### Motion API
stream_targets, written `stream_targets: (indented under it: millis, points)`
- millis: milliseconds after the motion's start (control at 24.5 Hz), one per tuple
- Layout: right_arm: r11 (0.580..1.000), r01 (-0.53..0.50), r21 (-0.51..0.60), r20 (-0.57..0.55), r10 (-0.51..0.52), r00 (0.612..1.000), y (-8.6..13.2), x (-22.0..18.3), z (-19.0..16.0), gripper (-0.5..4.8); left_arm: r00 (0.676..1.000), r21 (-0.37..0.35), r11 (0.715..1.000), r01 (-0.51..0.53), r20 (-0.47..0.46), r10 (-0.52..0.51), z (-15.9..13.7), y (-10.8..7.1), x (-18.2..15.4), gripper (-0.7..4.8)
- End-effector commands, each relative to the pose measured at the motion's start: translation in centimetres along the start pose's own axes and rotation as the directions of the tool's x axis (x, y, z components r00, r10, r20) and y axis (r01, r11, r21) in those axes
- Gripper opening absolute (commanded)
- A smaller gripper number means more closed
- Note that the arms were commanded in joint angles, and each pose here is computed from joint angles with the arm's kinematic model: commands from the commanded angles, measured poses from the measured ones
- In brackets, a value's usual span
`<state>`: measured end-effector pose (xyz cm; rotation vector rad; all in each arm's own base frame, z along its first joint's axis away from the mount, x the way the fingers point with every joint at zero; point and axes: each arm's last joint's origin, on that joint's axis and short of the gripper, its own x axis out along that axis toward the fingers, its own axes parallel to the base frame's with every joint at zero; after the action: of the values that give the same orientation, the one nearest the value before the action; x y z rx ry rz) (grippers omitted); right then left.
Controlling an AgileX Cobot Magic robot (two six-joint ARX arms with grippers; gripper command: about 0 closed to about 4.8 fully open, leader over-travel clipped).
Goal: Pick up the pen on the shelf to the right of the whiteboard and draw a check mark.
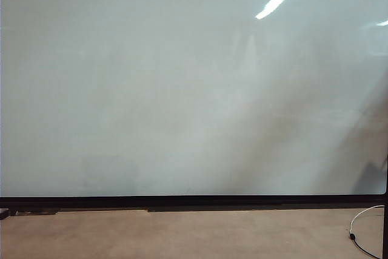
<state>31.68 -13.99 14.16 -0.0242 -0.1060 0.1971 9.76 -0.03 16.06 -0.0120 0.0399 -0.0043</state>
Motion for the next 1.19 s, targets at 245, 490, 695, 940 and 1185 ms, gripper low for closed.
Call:
stream_targets:
  millis: [245, 490, 695, 940, 1185]
  points:
    - [0.996, 0.072, -0.048, 0.041, -0.07, 0.997, -0.4, -0.3, 1.2, -0.09, 1.0, 0.004, 1.0, 0.001, 0.015, -0.001, 0.2, 0.0, 0.0, -0.04]
    - [0.986, 0.157, -0.046, 0.046, -0.155, 0.987, -0.6, -0.4, 1.2, -0.09, 1.0, 0.004, 1.0, 0.001, 0.015, -0.001, 0.2, 0.0, 0.0, -0.05]
    - [0.946, 0.318, -0.064, 0.065, -0.314, 0.947, 0.6, -2.4, 2.6, -0.09, 1.0, 0.004, 1.0, 0.001, 0.015, -0.001, 0.2, 0.0, 0.0, -0.05]
    - [0.881, 0.47, -0.058, 0.131, -0.46, 0.878, 4.8, -4.7, 5.3, -0.09, 1.0, 0.004, 1.0, 0.001, 0.014, -0.001, 0.2, 0.0, 0.0, -0.04]
    - [0.851, 0.525, -0.024, 0.149, -0.516, 0.844, 9.9, -7.7, 6.3, -0.09, 1.0, 0.004, 1.0, 0.001, 0.015, -0.001, 0.2, 0.0, 0.0, -0.04]
